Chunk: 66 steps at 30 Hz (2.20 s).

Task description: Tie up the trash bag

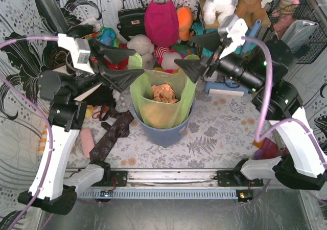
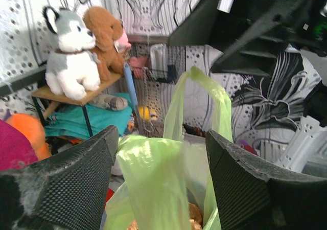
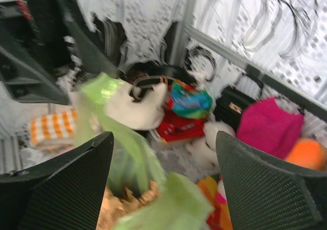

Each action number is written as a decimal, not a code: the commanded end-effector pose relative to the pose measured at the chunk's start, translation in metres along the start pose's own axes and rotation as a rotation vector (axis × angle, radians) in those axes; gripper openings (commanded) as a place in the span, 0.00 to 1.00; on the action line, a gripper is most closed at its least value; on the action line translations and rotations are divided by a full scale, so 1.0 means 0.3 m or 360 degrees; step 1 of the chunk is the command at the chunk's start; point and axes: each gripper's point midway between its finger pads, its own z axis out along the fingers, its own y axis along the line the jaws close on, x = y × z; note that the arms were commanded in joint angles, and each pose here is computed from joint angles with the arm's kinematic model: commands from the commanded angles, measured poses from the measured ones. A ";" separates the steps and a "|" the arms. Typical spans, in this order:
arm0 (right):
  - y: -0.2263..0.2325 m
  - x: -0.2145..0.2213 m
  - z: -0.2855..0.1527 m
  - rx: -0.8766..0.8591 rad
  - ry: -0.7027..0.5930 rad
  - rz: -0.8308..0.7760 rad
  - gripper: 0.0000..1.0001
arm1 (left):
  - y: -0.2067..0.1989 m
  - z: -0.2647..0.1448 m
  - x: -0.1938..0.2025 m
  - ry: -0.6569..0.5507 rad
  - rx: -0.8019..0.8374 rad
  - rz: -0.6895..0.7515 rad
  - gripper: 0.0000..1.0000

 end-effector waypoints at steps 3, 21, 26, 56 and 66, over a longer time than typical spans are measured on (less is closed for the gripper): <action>-0.086 0.007 -0.045 -0.0186 -0.0024 0.0172 0.82 | -0.023 0.002 0.003 0.0088 0.0173 0.0029 0.78; -0.115 0.054 -0.180 -0.0618 -0.0172 0.0385 0.84 | 0.033 -0.037 0.025 0.0097 0.0176 -0.0051 0.57; -0.115 0.078 -0.179 -0.0626 -0.0170 0.0372 0.85 | 0.034 -0.040 0.035 0.0092 0.0182 -0.0061 0.41; -0.012 0.186 -0.010 -0.0720 -0.0082 0.0544 0.79 | -0.002 -0.054 0.014 0.0025 0.0193 -0.0059 0.35; -0.008 0.168 -0.014 -0.0669 -0.0118 0.0505 0.08 | -0.007 -0.050 0.000 -0.0010 0.0211 -0.0085 0.20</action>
